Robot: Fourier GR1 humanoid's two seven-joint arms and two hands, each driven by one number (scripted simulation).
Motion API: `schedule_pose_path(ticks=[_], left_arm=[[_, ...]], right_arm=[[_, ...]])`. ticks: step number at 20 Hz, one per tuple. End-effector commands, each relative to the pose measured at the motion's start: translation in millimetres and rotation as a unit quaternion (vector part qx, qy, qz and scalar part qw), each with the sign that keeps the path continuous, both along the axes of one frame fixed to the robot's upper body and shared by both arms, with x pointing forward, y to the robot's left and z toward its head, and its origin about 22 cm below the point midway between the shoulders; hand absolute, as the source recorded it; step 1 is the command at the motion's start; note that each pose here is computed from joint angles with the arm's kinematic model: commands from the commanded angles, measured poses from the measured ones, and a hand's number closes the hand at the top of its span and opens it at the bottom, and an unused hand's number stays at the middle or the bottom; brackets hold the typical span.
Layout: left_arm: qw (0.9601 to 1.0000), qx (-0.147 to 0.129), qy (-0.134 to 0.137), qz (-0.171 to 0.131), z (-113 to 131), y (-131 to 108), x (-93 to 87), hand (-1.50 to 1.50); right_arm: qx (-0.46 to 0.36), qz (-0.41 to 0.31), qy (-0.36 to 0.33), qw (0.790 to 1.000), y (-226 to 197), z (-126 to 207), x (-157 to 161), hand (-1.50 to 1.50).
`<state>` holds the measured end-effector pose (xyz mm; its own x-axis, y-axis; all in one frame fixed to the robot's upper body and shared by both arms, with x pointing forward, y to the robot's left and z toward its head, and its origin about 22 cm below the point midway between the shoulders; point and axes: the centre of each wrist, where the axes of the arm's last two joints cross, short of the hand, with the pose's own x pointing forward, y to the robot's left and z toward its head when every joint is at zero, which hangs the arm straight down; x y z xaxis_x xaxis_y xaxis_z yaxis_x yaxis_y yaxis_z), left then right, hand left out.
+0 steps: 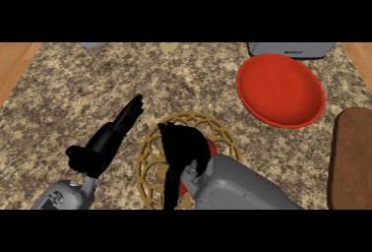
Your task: Pick the bell pepper from the placemat and place it in the bowl
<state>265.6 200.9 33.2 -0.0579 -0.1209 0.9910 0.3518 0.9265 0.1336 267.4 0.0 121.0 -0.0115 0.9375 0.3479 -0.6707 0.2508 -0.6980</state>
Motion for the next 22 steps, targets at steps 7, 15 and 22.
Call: schedule_pose_path(ticks=[7,15,22], left_arm=[[0.9999,0.008,-0.012,0.004,11,3,4.7,0.00],[1.0000,0.000,-0.006,0.008,-3,3,0.6,0.00],[0.9999,-0.001,0.001,0.014,0,3,-3.6,0.00]], right_arm=[[-0.115,-0.026,0.020,0.993,30,7,-9,-1.50],[-0.106,-0.026,-0.043,0.993,37,-11,-40,-1.50],[-0.150,-0.041,-0.072,0.985,31,-35,-32,-1.50]])
